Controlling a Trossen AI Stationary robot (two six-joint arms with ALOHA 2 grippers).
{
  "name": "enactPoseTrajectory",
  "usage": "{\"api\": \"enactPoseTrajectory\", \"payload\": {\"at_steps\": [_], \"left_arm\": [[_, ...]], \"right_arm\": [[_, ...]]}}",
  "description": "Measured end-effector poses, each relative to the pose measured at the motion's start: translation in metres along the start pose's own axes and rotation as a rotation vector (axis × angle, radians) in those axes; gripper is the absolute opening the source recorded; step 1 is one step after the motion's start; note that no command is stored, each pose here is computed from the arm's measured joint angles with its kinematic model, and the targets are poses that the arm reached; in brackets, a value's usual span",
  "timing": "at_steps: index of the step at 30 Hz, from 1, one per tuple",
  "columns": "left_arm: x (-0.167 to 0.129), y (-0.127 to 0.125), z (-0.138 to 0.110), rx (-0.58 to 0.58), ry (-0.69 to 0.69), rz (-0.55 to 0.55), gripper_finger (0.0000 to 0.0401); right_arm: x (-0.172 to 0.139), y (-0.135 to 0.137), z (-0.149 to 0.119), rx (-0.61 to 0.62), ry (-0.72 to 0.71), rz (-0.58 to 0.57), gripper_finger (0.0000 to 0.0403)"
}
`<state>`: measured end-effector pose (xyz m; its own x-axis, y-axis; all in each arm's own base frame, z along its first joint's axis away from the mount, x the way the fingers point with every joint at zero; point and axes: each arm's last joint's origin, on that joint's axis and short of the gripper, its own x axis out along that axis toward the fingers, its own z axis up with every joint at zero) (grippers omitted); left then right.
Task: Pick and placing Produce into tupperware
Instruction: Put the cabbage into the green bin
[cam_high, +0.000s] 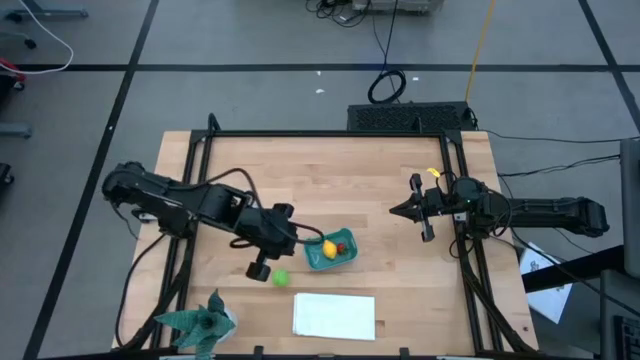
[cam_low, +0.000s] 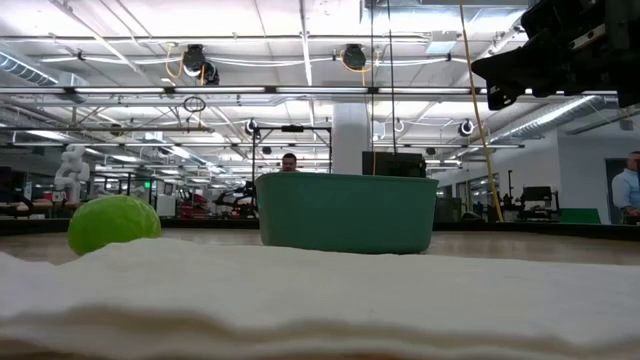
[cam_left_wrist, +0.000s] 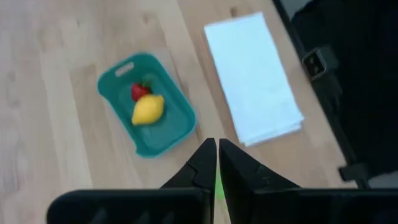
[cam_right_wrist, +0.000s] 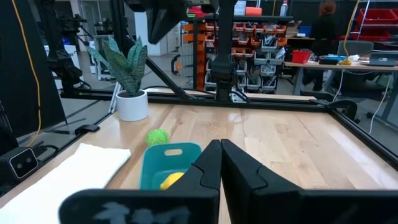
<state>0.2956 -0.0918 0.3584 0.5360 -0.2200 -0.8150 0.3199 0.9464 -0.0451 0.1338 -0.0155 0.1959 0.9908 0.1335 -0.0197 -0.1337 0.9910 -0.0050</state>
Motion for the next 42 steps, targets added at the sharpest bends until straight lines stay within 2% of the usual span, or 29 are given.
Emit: {"api": "enactPoseTrajectory", "payload": {"at_steps": [7,11,24,30,42], "left_arm": [[0.012,-0.002,0.001,0.006,0.128,-0.004,0.0021],[0.013,-0.002,-0.002,-0.029,0.194,-0.001,0.0021],[0.011,-0.002,-0.004,-0.068,0.223,0.005,0.0021],[0.011,-0.001,-0.006,-0.121,0.238,0.012,0.0021],[0.011,-0.001,-0.006,-0.116,0.238,0.011,0.0021]], "right_arm": [[0.000,0.000,0.000,0.000,0.001,0.000,0.0000],[0.000,0.000,0.000,0.001,0.001,0.000,0.0000],[0.000,0.000,0.000,0.002,0.004,0.000,0.0000],[0.000,0.000,0.000,0.002,0.004,0.000,0.0000],[0.000,0.000,0.000,0.002,0.004,0.000,0.0000]]}}
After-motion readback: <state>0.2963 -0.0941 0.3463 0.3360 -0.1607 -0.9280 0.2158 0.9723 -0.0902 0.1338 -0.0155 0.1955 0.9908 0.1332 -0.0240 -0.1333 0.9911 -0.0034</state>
